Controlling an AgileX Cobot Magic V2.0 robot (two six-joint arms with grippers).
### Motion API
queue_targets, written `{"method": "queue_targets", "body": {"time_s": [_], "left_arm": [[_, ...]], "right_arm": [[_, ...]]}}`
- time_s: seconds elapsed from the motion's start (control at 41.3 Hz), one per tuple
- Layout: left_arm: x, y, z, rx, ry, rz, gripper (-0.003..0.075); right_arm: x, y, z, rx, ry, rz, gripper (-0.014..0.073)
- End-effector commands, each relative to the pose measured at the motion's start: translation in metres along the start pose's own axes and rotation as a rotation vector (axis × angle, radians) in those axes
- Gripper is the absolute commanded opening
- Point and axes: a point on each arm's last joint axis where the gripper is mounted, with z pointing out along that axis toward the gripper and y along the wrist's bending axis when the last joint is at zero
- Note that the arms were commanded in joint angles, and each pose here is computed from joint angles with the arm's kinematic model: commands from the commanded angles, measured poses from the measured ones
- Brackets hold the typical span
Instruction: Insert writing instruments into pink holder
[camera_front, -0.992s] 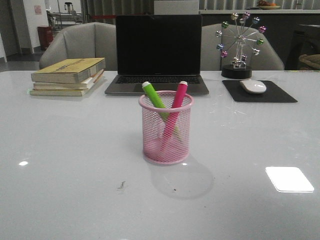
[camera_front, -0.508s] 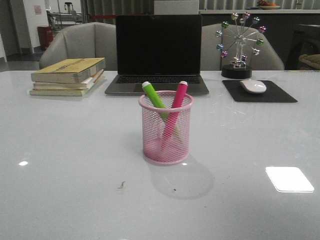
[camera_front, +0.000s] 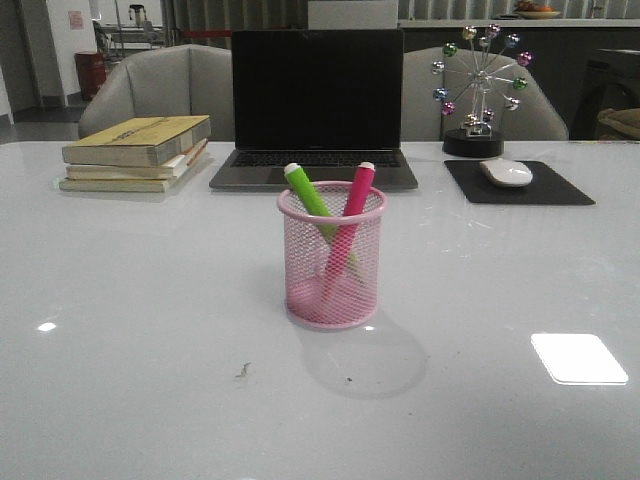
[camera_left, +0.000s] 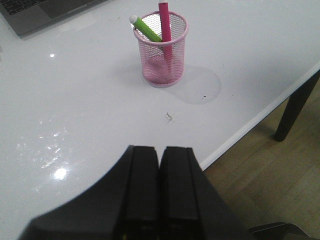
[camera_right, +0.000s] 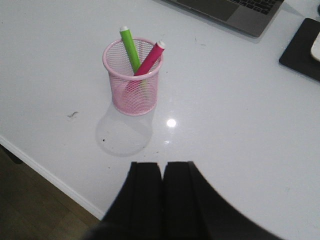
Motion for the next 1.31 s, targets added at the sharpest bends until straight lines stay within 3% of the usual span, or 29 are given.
{"method": "queue_targets", "body": {"time_s": [0.0, 0.097, 0.242, 0.363, 0.508, 0.726, 0.992, 1.283], "left_arm": [[-0.015, 0.0, -0.005, 0.007, -0.102, -0.01, 0.0091], [-0.014, 0.0, -0.006, 0.007, -0.116, -0.013, 0.0092], [-0.009, 0.012, -0.014, -0.128, -0.168, -0.056, 0.0092], [0.003, 0.02, -0.021, -0.276, -0.314, -0.139, 0.0092], [0.033, 0.023, -0.021, -0.442, -0.475, -0.228, 0.0092], [0.081, 0.026, -0.004, -0.637, -0.549, -0.297, 0.0092], [0.109, 0.028, 0.014, -0.696, -0.637, -0.277, 0.0092], [0.108, 0.028, 0.013, -0.699, -0.642, -0.268, 0.0092]], "right_arm": [[-0.014, -0.001, -0.005, 0.005, -0.098, -0.001, 0.0057], [-0.014, -0.001, -0.005, 0.005, -0.098, -0.001, 0.0057], [-0.014, -0.001, -0.005, 0.005, -0.098, -0.001, 0.0057], [-0.014, -0.001, -0.005, 0.005, -0.098, -0.001, 0.0057], [-0.014, -0.001, -0.005, 0.005, -0.098, -0.001, 0.0057], [-0.014, -0.001, -0.005, 0.005, -0.098, -0.001, 0.0057], [-0.014, -0.001, -0.005, 0.006, -0.1, -0.001, 0.0057], [-0.014, -0.001, -0.005, 0.006, -0.101, -0.001, 0.0057]]}}
